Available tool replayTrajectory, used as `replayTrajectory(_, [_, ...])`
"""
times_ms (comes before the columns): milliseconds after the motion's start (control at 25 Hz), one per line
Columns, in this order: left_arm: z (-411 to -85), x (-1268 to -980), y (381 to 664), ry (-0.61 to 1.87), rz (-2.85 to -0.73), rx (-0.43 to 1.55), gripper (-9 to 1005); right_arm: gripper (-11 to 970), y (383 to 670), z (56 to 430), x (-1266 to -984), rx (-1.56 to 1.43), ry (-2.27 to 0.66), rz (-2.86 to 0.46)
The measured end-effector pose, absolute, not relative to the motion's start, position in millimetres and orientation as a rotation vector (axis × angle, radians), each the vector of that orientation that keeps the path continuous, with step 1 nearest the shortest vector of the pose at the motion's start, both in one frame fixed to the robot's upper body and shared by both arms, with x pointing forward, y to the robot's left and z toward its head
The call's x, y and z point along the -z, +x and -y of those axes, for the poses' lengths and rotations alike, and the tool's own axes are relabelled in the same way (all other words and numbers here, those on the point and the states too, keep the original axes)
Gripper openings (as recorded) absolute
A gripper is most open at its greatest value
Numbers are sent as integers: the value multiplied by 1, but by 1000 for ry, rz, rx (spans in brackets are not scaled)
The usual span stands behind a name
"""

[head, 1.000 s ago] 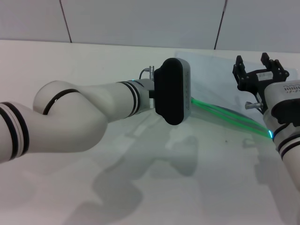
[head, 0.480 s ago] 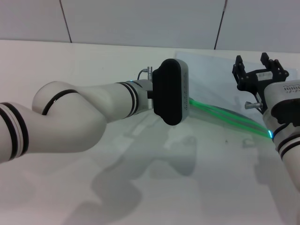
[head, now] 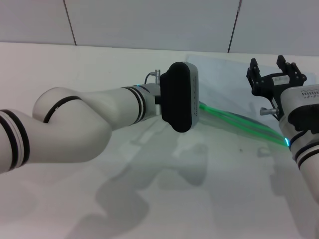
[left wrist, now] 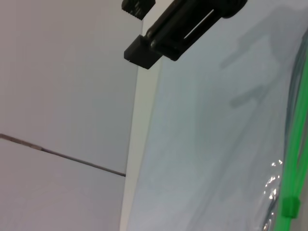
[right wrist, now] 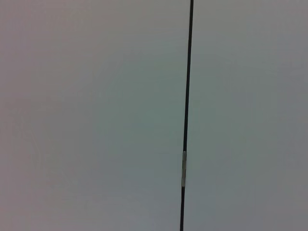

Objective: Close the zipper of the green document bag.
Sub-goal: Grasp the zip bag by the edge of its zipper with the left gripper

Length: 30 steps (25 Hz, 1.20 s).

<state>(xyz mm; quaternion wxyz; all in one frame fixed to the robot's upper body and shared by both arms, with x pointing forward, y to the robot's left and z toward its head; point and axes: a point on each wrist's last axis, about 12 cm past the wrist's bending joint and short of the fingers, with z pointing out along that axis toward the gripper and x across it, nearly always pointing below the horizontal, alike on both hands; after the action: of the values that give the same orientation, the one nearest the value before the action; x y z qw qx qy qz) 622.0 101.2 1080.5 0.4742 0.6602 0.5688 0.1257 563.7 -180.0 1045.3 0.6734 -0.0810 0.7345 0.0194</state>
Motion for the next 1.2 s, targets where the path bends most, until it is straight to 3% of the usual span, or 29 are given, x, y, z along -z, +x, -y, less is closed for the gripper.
replayTrajectory(280, [-100, -1079, 621, 1626, -1385, -307, 525, 588, 564, 179, -1046, -47, -181, -1652])
replayTrajectory(520, [-102, -1079, 622, 1621, -1379, -315, 455, 587, 564, 179, -1046, -48, -181, -1652])
replayTrajectory(1200, [-100, -1077, 621, 1642, -1367, -319, 446, 583, 564, 179, -1046, -48, -183, -1652])
